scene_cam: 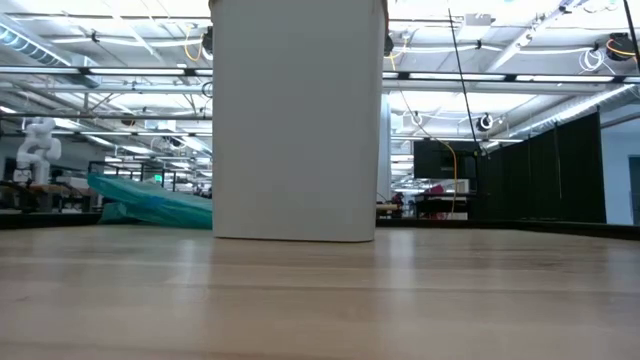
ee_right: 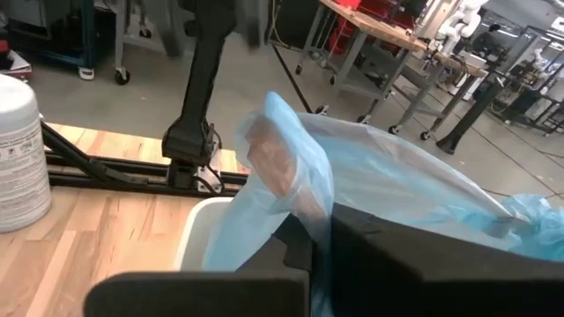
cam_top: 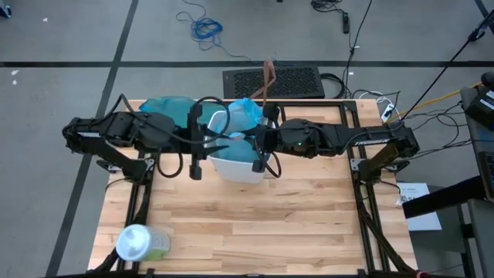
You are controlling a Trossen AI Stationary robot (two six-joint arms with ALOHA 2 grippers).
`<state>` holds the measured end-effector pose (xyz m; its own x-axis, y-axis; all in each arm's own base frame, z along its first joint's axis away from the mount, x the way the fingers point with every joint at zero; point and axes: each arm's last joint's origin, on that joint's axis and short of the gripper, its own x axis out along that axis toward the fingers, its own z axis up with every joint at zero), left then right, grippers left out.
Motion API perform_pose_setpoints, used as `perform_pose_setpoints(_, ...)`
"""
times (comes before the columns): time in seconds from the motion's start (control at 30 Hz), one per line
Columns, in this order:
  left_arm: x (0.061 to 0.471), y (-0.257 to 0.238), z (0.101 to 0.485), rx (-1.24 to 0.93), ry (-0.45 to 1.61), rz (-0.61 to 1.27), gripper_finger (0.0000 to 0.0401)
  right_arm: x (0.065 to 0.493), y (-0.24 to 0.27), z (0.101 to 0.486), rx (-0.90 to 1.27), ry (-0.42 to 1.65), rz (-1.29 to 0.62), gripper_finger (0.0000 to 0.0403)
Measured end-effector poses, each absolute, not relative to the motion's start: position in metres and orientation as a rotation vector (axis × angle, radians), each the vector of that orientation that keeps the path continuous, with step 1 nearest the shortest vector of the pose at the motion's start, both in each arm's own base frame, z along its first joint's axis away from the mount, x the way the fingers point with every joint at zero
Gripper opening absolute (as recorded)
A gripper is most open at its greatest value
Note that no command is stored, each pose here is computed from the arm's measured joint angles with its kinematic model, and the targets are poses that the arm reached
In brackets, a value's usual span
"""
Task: Place trash/remove bag and relplace
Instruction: Close the light blue trash bag
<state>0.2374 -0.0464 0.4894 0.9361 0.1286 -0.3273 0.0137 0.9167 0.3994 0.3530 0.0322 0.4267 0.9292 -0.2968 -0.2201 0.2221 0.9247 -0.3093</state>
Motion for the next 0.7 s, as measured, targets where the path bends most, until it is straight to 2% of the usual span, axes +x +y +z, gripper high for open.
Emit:
perform_pose_setpoints(0.37, 0.265, -0.060, 0.466, 0.642, 0.505, 0.181, 0.0097, 0.353, 0.032, 0.428, -0.280, 0.251, -0.273, 0.0000)
perform_pose_setpoints(0.53, 0.269, -0.058, 0.464, 0.682, 0.531, 0.331, 0.0097, 0.353, 0.032, 0.428, -0.280, 0.251, -0.272, 0.0000)
perform_pose_setpoints(0.7, 0.268, -0.057, 0.467, 0.673, 0.514, 0.357, 0.0097, 0.353, 0.032, 0.428, -0.282, 0.258, -0.262, 0.0000)
